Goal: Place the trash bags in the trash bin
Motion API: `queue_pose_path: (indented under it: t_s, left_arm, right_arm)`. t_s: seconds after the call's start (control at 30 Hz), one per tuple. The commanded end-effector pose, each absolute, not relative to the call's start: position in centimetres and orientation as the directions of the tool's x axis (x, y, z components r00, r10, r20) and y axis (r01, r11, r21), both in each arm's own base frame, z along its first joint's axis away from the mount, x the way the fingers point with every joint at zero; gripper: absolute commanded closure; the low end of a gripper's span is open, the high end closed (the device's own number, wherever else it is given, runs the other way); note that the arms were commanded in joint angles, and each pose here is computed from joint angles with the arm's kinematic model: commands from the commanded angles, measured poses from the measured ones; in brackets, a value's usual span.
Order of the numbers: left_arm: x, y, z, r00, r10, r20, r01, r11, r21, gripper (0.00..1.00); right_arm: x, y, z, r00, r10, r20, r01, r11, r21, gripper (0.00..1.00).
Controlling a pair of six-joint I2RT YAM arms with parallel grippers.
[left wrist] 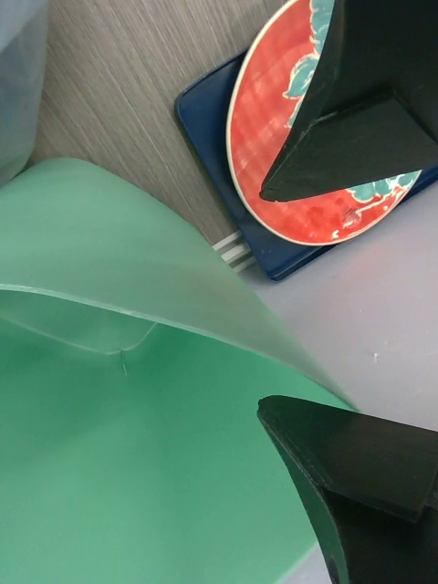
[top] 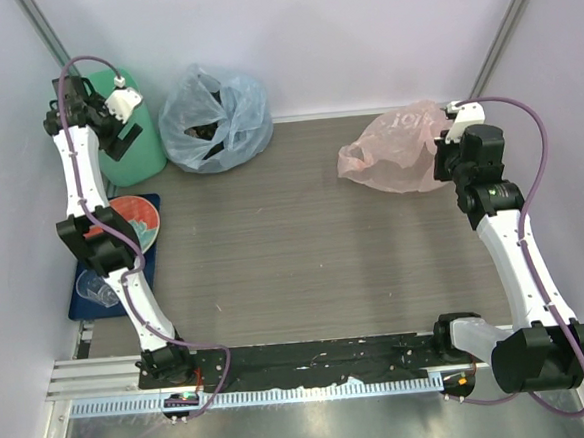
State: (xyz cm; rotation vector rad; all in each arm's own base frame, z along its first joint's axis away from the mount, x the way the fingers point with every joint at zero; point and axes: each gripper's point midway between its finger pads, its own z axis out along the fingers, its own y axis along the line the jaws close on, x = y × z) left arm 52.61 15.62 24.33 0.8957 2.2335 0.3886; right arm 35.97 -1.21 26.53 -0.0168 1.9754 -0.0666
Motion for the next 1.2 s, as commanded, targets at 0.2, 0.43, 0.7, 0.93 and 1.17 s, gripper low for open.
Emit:
queue_pose_path:
  t_s: [0.2, 0.43, 0.7, 0.93, 1.17]
  left_arm:
    - [48.8, 13.1, 24.1, -0.482, 0.745, -0.460, 0.624, 0.661, 0.417, 0.51]
    - [47.2, 12.7, 23.7, -0.488, 0.755, -0.438, 0.653, 0.649, 0.391, 0.86]
    - [48.2, 12.1, 28.9, -0.435, 0.716, -0.546, 0.548, 0.692, 0.470, 1.00]
    - [46.0, 9.3, 37.9, -0.290, 0.700, -0.653, 0.453, 0.701, 0.550, 1.00]
    - [40.6, 2.6, 45.3, -0.052, 0.662, -0.747, 0.469, 0.677, 0.567, 1.00]
  right_arm:
    - [36.7, -1.1, 29.5, -0.325, -0.053, -0.944, 0.011, 0.998, -0.060, 0.99]
    - [37.2, -0.5, 29.6, -0.325, -0.052, -0.944, -0.020, 0.999, -0.048, 0.99]
    - [37.2, -0.5, 30.1, -0.308, -0.060, -0.949, -0.024, 0.998, -0.055, 0.99]
    - [37.0, -0.7, 31.6, -0.277, -0.050, -0.960, -0.007, 0.999, -0.050, 0.99]
    - [36.8, -0.2, 33.6, -0.223, -0.023, -0.974, -0.016, 1.000, -0.020, 0.99]
